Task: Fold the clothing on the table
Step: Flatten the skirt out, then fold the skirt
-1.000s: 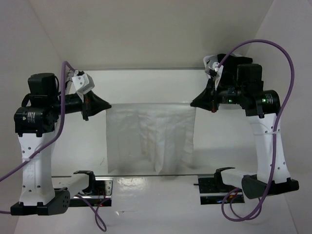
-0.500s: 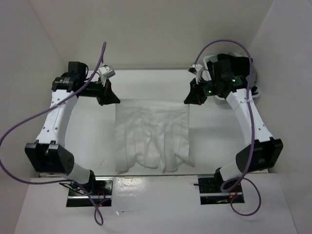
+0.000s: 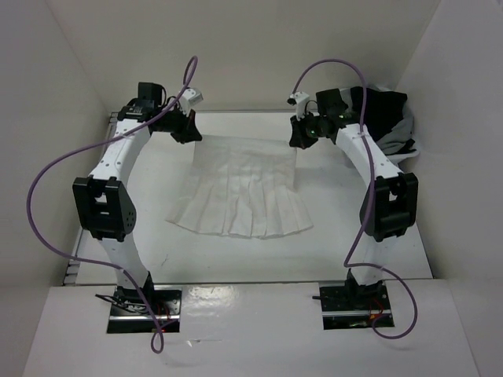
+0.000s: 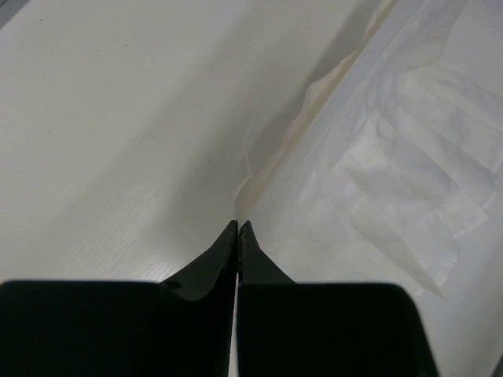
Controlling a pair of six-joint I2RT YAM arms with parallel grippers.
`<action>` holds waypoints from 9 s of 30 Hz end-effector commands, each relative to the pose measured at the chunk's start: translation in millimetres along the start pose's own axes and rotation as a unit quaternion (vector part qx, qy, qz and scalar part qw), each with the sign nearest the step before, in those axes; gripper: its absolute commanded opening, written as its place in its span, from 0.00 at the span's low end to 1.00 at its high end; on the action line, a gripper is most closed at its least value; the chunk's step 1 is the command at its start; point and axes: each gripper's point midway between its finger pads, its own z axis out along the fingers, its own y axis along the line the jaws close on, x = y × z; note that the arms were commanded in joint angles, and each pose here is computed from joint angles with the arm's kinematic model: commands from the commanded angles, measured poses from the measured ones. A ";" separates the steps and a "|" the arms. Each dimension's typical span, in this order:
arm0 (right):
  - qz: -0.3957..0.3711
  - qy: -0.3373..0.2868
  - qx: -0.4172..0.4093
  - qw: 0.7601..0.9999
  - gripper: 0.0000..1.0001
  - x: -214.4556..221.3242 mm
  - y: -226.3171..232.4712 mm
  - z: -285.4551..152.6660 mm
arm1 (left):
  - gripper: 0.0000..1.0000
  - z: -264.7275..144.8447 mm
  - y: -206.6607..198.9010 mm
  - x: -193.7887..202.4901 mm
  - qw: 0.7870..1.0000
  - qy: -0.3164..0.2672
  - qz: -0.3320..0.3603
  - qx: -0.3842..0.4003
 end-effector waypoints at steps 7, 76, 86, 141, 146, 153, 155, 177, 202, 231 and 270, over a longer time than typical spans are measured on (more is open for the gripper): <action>0.001 -0.013 0.210 0.978 0.72 -23.4 -76.0 17.8 | 0.77 13.6 82.9 1.5 0.987 0.000 -0.014 -0.162; 0.125 0.199 0.068 0.970 0.98 111.4 150.6 159.3 | 1.00 -189.7 0.1 165.9 0.905 -0.041 -0.235 -0.352; 0.051 0.265 0.048 0.962 0.98 163.2 177.0 129.6 | 1.00 -187.8 1.7 165.2 0.907 -0.043 -0.234 -0.348; 0.041 0.075 0.041 0.995 0.69 67.2 43.8 -21.5 | 0.80 14.2 -1.3 121.3 0.974 0.082 -0.212 -0.028; 0.079 0.084 0.046 0.992 0.67 87.6 20.7 -23.1 | 0.58 45.9 0.3 106.6 0.974 0.078 -0.213 0.026; 0.106 0.095 0.029 0.989 0.66 98.9 13.3 -20.2 | 0.54 85.1 0.7 114.8 0.972 0.089 -0.209 0.064; 0.108 0.097 0.027 0.989 0.66 101.9 10.3 -19.3 | 0.54 93.3 -0.8 114.8 0.972 0.092 -0.205 0.069; 0.149 0.109 -0.012 0.983 0.62 120.0 4.5 -6.2 | 0.39 140.0 6.5 134.2 0.965 0.124 -0.212 0.087; 0.204 0.100 -0.077 0.971 0.59 121.2 -55.2 66.3 | 0.20 127.0 -0.1 145.9 0.966 0.147 -0.196 0.079; 0.205 0.125 -0.136 0.961 0.18 134.5 -37.2 107.2 | 0.18 125.0 1.3 150.9 0.968 0.156 -0.183 0.076; 0.088 -0.073 0.067 0.991 0.00 -48.0 -74.3 -17.3 | 0.00 26.5 51.7 -31.0 0.997 -0.019 -0.040 -0.056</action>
